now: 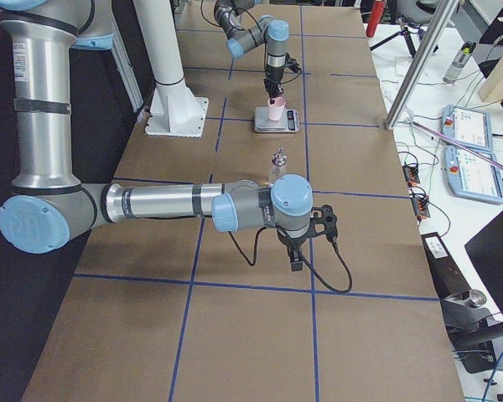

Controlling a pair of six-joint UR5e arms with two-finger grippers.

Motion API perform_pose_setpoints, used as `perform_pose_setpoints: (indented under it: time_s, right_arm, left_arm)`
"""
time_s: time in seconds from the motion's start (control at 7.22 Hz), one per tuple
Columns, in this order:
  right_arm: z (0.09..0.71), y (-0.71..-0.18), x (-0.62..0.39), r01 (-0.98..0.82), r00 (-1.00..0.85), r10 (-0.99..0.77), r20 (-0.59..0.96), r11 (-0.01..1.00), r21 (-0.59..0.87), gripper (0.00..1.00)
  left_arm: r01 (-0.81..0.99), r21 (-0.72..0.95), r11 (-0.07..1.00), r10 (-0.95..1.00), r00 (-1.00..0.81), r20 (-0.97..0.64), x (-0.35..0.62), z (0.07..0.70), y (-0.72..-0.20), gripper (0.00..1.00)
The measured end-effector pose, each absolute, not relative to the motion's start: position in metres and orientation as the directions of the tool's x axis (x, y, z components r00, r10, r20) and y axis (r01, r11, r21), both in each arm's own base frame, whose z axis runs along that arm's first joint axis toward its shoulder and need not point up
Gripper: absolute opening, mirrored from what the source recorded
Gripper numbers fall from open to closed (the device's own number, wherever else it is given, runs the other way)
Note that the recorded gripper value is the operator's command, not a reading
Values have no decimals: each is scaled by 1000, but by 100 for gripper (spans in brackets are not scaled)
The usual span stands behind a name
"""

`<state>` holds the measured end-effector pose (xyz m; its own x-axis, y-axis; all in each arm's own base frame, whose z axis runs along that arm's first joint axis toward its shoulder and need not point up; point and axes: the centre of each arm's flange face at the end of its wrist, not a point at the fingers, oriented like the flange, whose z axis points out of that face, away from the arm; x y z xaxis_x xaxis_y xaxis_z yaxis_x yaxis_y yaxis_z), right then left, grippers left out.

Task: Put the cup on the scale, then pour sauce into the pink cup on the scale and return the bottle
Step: 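Carry the pink cup with the left gripper over the scale, then lower the pink cup onto the scale and open the left gripper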

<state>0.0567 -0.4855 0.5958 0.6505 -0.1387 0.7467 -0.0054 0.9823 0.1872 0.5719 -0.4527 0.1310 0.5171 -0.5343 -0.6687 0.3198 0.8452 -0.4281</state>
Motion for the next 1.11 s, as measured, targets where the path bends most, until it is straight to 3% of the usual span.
perform_pose_setpoints:
  time_s: [0.14, 0.28, 0.42, 0.55, 1.11]
  right_arm:
    - [596, -486, 57, -5, 651, -139, 747, 982, 187, 100]
    - [596, -486, 57, -5, 651, -138, 747, 982, 187, 100]
    - [596, -486, 57, -5, 651, -139, 747, 982, 187, 100]
    - [596, -486, 57, -5, 651, -139, 747, 982, 187, 100]
    - [592, -487, 57, -6, 651, -145, 745, 981, 196, 100]
  left_arm:
    - [320, -428, 845, -534, 519, -667, 571, 134, -452, 0]
    - [320, -428, 845, -535, 522, -665, 571, 138, -452, 7]
    - [320, -429, 845, -535, 526, -661, 571, 143, -452, 90]
    - [315, -423, 850, -527, 530, -664, 571, 145, -451, 100]
    - [280, -386, 879, -477, 524, -706, 548, 132, -438, 100]
